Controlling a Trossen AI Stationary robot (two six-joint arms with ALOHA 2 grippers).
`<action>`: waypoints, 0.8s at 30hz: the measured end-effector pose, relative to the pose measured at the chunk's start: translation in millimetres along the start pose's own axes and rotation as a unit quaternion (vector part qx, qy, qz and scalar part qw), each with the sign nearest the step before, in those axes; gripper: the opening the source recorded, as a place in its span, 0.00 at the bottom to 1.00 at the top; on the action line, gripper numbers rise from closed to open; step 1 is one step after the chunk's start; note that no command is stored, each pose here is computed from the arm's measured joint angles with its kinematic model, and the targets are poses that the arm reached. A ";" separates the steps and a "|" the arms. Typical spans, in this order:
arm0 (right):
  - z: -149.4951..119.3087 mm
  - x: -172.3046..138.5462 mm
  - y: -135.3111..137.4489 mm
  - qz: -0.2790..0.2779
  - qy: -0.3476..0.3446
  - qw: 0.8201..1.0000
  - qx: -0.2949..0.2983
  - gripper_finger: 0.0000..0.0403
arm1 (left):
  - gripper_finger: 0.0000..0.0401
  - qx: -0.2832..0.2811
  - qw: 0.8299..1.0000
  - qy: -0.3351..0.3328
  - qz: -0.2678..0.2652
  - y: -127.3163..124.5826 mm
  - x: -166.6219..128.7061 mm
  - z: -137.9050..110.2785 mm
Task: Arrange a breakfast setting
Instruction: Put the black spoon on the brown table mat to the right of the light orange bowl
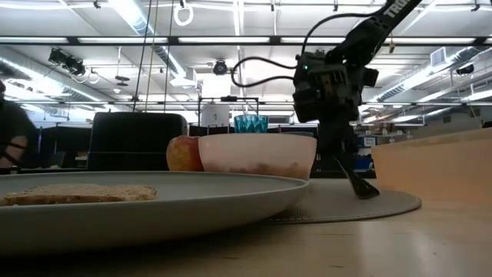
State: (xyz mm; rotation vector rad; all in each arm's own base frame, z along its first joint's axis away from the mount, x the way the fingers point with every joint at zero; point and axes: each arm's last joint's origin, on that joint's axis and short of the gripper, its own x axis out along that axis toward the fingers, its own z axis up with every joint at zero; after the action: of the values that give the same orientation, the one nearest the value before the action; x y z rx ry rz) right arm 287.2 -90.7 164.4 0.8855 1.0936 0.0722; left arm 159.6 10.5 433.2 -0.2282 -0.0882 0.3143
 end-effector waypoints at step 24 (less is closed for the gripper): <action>0.7 21.8 -22.6 -0.069 0.023 0.997 0.004 0.16 | 0.71 0.001 1.000 0.004 0.001 0.2 0.0 -0.7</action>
State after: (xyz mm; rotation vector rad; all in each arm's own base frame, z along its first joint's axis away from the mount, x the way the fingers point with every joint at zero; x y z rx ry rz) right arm 290.4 -96.2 133.7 0.8159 1.1967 -0.0267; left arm 159.6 10.5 432.4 -0.2280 -0.0807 0.3164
